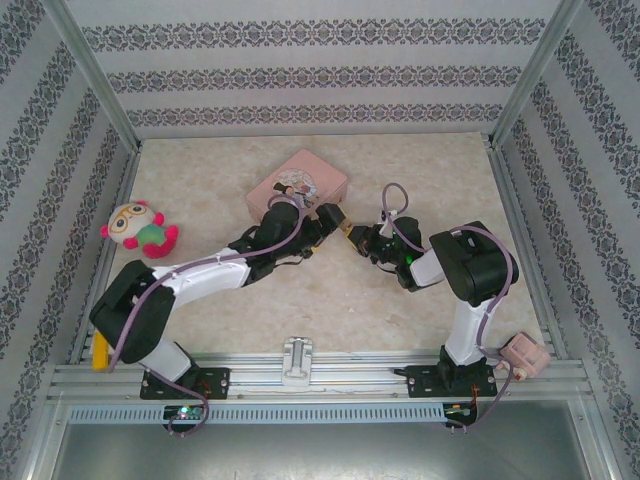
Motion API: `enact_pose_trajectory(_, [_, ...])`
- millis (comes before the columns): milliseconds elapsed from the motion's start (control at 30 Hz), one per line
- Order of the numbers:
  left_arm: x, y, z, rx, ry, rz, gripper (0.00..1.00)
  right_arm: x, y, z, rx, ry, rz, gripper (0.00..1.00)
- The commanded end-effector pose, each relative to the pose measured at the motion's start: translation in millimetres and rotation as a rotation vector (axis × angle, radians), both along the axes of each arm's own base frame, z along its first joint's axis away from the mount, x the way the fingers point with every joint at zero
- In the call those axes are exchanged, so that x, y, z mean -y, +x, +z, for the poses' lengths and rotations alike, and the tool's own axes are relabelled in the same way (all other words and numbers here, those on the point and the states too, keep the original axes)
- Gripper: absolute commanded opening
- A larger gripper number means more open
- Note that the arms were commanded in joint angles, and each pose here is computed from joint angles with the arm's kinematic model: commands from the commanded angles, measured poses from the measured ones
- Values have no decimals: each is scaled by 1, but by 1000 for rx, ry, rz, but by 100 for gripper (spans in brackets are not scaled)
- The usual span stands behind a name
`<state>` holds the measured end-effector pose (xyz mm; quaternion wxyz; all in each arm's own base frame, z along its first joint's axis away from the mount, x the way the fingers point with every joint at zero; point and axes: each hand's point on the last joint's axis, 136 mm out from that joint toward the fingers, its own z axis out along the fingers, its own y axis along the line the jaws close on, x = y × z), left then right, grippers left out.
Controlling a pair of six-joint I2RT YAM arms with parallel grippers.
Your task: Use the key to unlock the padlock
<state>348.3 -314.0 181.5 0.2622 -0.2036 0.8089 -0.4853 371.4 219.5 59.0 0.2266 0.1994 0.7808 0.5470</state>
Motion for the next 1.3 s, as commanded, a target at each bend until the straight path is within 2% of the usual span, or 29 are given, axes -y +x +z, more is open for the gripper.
enact_pose_trajectory(0, [-23, 6, 12, 87, 128, 49, 99, -3, 1, 9, 60, -35, 1, 11])
enact_pose_trajectory(167, [-48, 6, 32, 185, 218, 101, 99, -1, -9, -2, 31, -77, 3, 15])
enact_pose_trajectory(400, [-109, 2, 66, 314, 453, 236, 99, 5, -29, -7, -12, -147, 20, 33])
enact_pose_trajectory(500, [-131, -2, 77, 352, 542, 281, 99, 4, -39, -3, -19, -218, 48, 40])
enact_pose_trajectory(633, [-148, -3, 81, 351, 594, 301, 99, 7, -53, 12, -3, -375, 82, 44])
enact_pose_trajectory(800, [-161, -5, 84, 368, 668, 272, 99, 19, -60, 50, 80, -562, 93, 49])
enact_pose_trajectory(967, [-157, 0, 82, 389, 747, 170, 99, 31, -55, 71, 140, -699, 129, 52])
enact_pose_trajectory(1067, [-153, 9, 72, 369, 788, 108, 99, 29, -46, 66, 151, -765, 195, 51])
enact_pose_trajectory(1267, [-153, 33, 37, 231, 870, 20, 99, 15, -23, 37, 119, -830, 332, 46])
